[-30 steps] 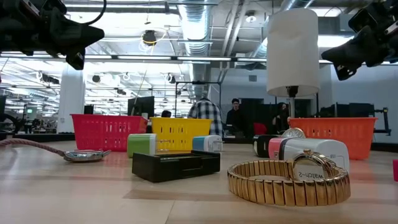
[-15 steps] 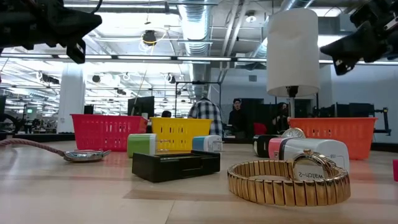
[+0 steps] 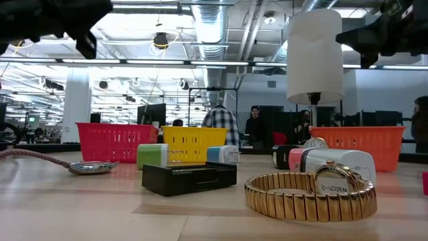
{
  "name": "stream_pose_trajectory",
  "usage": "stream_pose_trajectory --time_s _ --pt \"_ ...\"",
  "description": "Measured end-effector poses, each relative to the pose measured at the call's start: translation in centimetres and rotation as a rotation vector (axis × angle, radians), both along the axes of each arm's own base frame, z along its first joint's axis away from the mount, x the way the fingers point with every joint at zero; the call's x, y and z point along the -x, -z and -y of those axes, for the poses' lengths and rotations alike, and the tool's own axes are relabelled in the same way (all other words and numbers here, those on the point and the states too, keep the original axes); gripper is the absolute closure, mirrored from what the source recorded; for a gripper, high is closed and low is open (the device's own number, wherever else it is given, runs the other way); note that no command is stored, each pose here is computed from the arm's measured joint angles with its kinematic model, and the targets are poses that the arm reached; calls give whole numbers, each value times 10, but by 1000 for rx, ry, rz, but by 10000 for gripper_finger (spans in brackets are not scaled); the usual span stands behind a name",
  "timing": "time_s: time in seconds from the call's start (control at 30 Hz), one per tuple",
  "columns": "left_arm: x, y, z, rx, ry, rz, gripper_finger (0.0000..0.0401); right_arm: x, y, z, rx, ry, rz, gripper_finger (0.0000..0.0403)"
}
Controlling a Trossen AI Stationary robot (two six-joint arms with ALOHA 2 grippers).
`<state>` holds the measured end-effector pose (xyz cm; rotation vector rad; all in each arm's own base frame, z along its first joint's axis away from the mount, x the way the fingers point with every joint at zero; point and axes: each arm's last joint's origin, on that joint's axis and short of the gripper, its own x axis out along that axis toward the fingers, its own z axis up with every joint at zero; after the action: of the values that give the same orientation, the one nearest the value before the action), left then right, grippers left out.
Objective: Pick & Place Office items
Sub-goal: Put the brown wrist watch into the red bin
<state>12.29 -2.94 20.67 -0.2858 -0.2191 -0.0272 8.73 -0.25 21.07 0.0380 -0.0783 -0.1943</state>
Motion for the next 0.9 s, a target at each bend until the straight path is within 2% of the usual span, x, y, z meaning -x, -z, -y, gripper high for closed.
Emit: stream_pose_trajectory --time_s 0.13,0.23,0.37,0.63,0.73,0.9 --pt "-21 -14 13 -25 40 -78 327 -2 1 -5 -92 -91 -4 402" --pt "-39 -26 26 -94 69 -120 309 -6 2 -9 -93 -139 -21 402" --pt "-59 -32 43 -147 111 -198 288 -11 -6 -13 -39 -177 37 402" --pt "-79 -17 66 -52 160 -566 265 -28 -10 -22 8 -222 57 402" --pt "-82 -4 73 24 155 -688 266 -34 -12 -23 9 -220 82 402" --pt "-77 17 79 148 133 -885 267 -45 -18 -24 77 -204 94 402"
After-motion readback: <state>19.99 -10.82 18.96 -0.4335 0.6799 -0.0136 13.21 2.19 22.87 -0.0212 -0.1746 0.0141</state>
